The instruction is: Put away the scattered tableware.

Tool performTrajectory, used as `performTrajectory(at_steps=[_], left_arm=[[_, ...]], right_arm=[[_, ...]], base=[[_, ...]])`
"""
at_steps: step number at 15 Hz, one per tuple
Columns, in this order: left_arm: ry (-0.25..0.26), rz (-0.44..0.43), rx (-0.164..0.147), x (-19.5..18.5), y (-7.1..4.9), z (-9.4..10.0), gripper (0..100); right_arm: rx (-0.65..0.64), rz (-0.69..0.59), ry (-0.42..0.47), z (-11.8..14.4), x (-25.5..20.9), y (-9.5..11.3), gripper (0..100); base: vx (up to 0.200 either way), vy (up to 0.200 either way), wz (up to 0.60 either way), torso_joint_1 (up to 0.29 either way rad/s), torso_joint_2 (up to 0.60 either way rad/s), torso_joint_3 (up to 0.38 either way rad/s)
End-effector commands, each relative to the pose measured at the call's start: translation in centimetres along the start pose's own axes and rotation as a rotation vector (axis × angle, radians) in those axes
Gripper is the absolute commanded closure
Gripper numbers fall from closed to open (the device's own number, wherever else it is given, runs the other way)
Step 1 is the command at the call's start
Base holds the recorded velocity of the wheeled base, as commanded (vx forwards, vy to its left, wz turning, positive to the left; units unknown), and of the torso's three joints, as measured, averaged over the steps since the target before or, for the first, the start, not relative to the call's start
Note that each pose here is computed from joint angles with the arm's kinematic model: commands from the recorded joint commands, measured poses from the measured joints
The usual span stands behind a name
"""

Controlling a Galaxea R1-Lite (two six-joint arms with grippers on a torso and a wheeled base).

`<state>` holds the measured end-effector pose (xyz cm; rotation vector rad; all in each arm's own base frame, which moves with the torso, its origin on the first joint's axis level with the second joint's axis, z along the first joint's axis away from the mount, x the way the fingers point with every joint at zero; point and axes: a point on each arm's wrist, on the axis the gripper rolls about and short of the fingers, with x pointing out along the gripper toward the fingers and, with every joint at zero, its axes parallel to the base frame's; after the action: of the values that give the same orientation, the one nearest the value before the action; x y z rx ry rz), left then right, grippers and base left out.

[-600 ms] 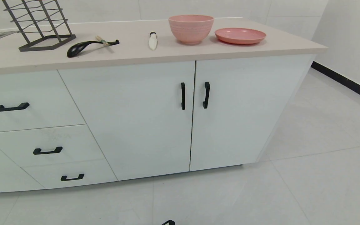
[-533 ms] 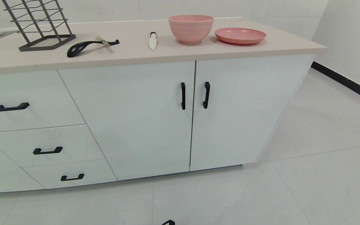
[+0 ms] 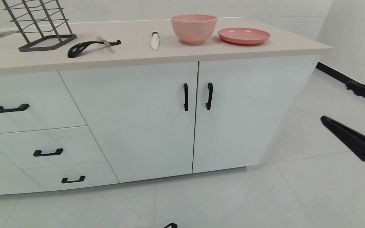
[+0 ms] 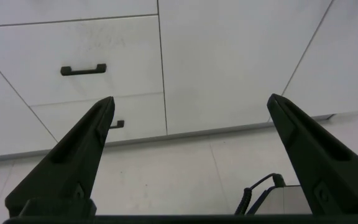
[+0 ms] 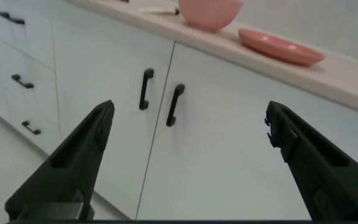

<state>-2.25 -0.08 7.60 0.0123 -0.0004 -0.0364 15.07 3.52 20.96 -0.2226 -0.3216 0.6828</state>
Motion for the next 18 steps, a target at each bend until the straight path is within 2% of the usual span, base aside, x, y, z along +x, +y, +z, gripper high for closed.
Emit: performTrajectory(at_steps=[1, 3, 6, 8, 9, 10, 11, 12, 13, 14, 16, 17, 18], left_arm=[[0.0, -0.002, 0.001, 0.0, 0.0, 0.0, 0], [-0.001, -0.002, -0.002, 0.0, 0.0, 0.0, 0], [0.0, 0.001, -0.005, 0.0, 0.0, 0.0, 0], [-0.008, -0.049, 0.011, 0.0, -0.1, 0.1, 0], [-0.085, -0.051, 0.013, 0.0, -0.1, 0.9, 0], [-0.253, -0.051, 0.014, -0.3, -0.1, 2.6, 0], [-0.276, -0.051, 0.014, -0.4, -0.1, 2.8, 0], [-0.37, -0.087, 0.021, -0.9, -0.2, 4.4, 0], [-0.396, -0.114, 0.023, -1.2, -0.2, 5.5, 0], [-0.431, -0.173, 0.019, -1.3, -0.2, 10.3, 0], [-0.408, -0.309, 0.029, 0.1, -0.2, 14.5, 0], [-0.357, -0.474, 0.04, 1.8, -0.5, 15.9, 0], [-0.324, -0.545, 0.041, 2.7, -0.7, 16.2, 0]], right_arm=[[0.043, 0.031, 0.079, -2.8, 2.4, -1.0, 0], [0.026, 0.1, 0.061, -3.9, 4.5, -1.5, 0], [0.041, 0.215, 0.044, -5.1, 7.8, -0.3, 0], [0.04, 0.235, 0.034, -6.1, 10.5, -0.7, 0], [0.047, 0.238, 0.048, -6.9, 11.1, -0.8, 0], [0.05, 0.243, 0.063, -7.5, 11.2, -0.7, 0], [0.053, 0.245, 0.066, -7.6, 11.2, -0.6, 0], [0.06, 0.271, 0.064, -7.9, 11.8, 0.0, 0], [0.058, 0.276, 0.058, -7.8, 11.9, 0.1, 0], [0.062, 0.295, 0.053, -7.7, 12.1, 0.6, 0], [0.062, 0.293, 0.058, -7.7, 11.9, 0.6, 0], [0.058, 0.289, 0.052, -7.6, 11.9, 0.5, 0], [0.058, 0.289, 0.054, -7.7, 11.9, 0.5, 0]], base=[[0.0, 0.0, 0.0, 0.0, 0.0, 0.0], [0.0, 0.0, 0.0, 0.0, 0.0, 0.0], [0.0, 0.0, 0.0, 0.0, 0.0, 0.0], [0.0, 0.0, 0.0, 0.0, 0.0, 0.0], [0.0, 0.0, 0.0, 0.0, 0.0, 0.0], [0.0, 0.0, 0.0, 0.0, 0.0, 0.0], [0.0, 0.0, 0.0, 0.0, 0.0, 0.0], [0.0, 0.0, 0.0, 0.0, 0.0, 0.0], [0.0, 0.0, 0.0, 0.0, 0.0, 0.0], [0.0, 0.0, 0.0, 0.0, 0.0, 0.0], [0.0, 0.0, 0.0, 0.0, 0.0, 0.0], [0.0, 0.0, 0.0, 0.0, 0.0, 0.0], [0.0, 0.0, 0.0, 0.0, 0.0, 0.0]])
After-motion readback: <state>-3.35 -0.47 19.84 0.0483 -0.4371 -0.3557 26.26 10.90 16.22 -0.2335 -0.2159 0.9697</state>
